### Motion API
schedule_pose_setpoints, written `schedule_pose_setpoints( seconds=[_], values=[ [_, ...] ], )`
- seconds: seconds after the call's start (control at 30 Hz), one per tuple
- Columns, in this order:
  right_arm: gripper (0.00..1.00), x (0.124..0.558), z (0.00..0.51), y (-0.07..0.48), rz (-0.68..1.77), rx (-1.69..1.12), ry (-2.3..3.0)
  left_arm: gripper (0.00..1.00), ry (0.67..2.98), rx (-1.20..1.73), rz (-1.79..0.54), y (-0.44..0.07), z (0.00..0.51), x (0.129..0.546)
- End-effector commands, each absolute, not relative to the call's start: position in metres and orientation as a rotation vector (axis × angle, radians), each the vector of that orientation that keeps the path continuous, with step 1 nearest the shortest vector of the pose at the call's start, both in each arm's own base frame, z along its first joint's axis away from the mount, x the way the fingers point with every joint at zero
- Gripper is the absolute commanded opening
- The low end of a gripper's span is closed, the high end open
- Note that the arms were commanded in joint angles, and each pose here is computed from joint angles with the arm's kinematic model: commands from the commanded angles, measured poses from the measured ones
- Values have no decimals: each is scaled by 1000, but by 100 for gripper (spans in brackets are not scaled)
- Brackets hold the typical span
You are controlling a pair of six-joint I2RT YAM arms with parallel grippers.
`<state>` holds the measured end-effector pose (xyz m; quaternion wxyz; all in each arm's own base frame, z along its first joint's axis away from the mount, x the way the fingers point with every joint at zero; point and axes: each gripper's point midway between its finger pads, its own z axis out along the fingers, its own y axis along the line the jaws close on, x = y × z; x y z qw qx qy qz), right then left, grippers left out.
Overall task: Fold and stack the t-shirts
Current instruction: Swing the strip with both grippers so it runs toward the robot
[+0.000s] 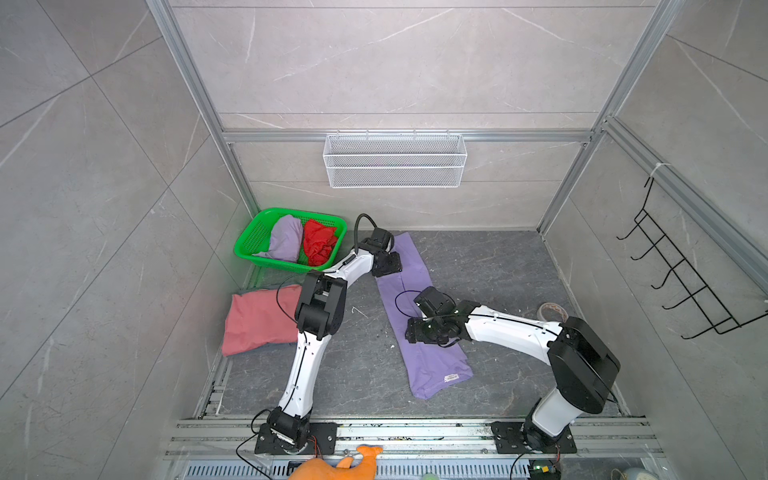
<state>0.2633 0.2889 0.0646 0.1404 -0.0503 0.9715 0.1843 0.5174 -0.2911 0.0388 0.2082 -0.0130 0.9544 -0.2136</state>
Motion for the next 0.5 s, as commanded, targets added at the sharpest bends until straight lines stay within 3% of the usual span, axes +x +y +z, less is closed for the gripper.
schedule_pose_setpoints(
  seconds=[0.0, 0.2, 0.47],
  values=[
    [82, 262, 62, 278, 469, -172, 2798, 57, 2666, -159, -533, -285, 45, 515],
    [85, 253, 37, 271, 457, -152, 2834, 57, 2685, -175, -540, -292, 27, 519],
    [85, 243, 18, 262, 450, -93, 2846, 57, 2676, -7, -768, -342, 13, 529]
  ],
)
